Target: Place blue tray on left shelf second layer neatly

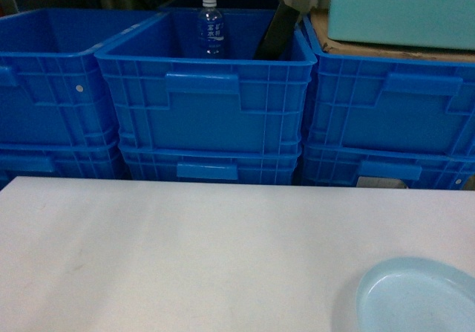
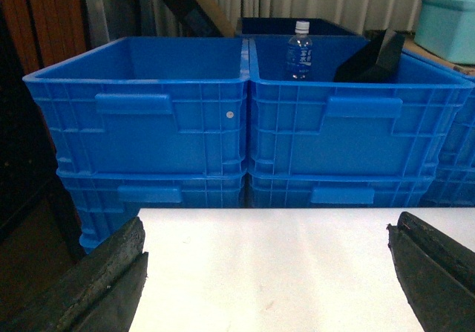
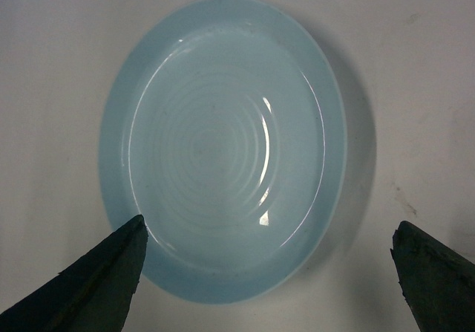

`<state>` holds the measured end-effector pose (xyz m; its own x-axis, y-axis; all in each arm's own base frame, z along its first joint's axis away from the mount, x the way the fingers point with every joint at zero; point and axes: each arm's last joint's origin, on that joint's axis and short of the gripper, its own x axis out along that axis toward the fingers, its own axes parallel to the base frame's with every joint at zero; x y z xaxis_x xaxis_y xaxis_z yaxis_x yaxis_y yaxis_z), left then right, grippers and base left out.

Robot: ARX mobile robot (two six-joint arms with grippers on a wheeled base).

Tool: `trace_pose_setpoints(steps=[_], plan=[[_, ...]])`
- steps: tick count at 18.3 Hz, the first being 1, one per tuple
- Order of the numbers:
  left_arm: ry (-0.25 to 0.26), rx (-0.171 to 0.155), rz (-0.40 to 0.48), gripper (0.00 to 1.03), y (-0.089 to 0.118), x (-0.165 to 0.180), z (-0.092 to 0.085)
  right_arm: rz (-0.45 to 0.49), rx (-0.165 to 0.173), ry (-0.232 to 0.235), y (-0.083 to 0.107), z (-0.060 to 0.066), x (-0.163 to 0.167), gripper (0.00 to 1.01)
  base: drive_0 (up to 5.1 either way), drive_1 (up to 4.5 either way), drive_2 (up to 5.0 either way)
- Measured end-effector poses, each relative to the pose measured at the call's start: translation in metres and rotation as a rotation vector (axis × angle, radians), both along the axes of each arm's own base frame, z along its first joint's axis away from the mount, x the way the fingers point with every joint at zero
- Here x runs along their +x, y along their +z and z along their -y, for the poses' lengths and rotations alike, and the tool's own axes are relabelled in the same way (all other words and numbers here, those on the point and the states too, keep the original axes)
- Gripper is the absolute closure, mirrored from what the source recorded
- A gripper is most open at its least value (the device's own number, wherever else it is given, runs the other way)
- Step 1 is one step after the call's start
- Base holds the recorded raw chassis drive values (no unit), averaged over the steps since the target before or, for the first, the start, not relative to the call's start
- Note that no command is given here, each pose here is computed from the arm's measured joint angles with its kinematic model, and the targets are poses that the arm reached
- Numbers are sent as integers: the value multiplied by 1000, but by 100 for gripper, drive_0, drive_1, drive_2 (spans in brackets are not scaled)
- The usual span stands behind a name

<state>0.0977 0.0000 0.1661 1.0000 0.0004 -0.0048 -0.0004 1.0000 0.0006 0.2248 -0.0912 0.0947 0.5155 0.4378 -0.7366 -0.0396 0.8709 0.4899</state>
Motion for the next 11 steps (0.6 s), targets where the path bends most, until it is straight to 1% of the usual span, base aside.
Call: trace_pose_setpoints(steps=[1,4,7,10,11], plan=[[0,0,0,5,0,0,0,0,-13,0,-4,1,1,3,0,0,0],[0,0,0,5,0,0,0,-8,-30,-6,-11,2,3,3,0,0,0],[0,0,0,5,0,0,0,-18,-30,-11,-18,1,0,3,0,0,0],[0,0,0,5,0,0,0,-41,-29,-35,-30,5,-3,3,0,0,0],[0,0,0,5,0,0,0,-49,-27,-35,-33,5,-4,3,0,0,0]])
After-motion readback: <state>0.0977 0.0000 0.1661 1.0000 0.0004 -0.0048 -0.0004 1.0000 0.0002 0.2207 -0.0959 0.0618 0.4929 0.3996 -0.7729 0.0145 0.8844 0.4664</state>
